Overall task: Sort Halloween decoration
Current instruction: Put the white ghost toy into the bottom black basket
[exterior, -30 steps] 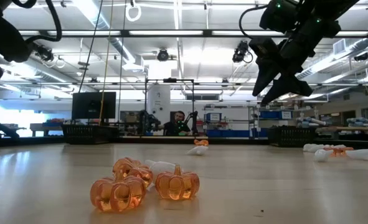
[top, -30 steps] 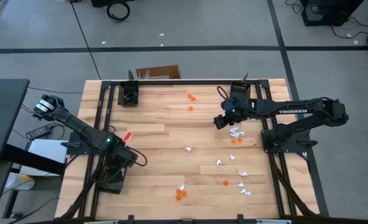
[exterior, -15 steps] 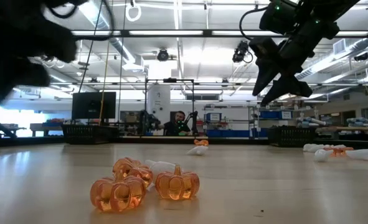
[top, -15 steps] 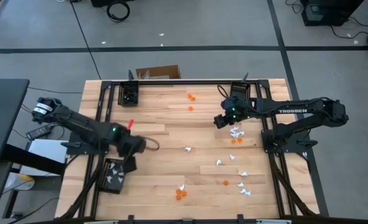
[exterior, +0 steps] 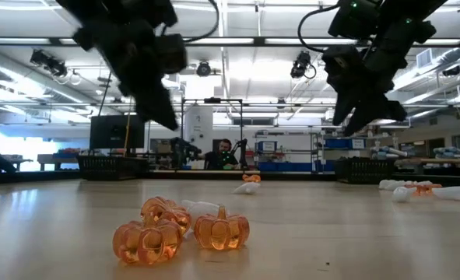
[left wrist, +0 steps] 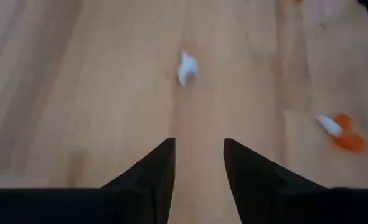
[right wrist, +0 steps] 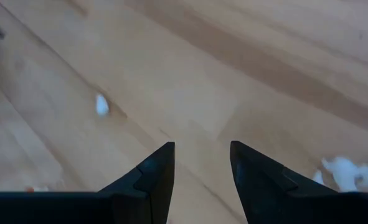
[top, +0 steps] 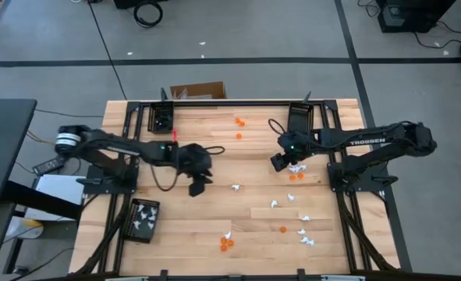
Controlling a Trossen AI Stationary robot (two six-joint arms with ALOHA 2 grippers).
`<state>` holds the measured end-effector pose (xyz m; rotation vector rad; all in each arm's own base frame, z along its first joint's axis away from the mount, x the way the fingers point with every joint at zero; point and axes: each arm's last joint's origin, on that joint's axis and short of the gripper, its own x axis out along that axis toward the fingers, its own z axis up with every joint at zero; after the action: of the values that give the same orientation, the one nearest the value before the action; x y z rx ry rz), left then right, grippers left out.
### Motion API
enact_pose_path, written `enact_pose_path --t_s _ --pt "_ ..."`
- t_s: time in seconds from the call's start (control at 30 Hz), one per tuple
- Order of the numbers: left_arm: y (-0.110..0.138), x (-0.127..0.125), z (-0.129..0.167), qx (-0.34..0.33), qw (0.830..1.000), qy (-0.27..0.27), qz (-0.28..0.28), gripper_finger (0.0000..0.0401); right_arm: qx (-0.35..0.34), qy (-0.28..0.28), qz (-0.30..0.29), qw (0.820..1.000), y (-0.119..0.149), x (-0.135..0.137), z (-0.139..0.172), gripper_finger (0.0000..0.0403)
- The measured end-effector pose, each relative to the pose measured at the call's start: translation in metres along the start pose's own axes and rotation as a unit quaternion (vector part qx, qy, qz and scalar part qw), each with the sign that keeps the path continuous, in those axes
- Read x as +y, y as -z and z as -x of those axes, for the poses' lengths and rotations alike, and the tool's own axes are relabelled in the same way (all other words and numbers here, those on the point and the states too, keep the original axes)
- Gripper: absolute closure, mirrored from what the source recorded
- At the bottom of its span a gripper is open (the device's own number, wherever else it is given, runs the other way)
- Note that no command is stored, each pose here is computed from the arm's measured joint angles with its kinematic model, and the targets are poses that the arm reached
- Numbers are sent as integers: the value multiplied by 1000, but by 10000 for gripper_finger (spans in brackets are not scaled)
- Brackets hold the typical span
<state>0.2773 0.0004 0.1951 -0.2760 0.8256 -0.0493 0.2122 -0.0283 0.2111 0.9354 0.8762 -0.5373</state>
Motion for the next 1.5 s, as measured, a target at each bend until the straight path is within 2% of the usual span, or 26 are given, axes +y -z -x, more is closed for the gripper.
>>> enact_pose_path --t_s 0.23,0.43,0.7,1.0,1.27,1.5 --pt "-18 5 -50 -117 988 12 -104 257 21 30 20 999 17 4 0 240" --pt "-24 9 -84 -99 983 6 -153 257 19 57 13 998 25 4 0 240" --pt "-12 15 -116 -60 986 5 -155 257 35 64 3 997 33 5 1 240" --pt "-3 10 -129 -50 983 21 -178 257 43 66 -11 997 36 5 1 241" --pt "5 13 -141 -37 986 26 -162 260 46 64 -33 996 36 6 1 241" --pt "6 14 -140 -27 985 19 -167 313 45 60 -45 996 38 7 1 241"
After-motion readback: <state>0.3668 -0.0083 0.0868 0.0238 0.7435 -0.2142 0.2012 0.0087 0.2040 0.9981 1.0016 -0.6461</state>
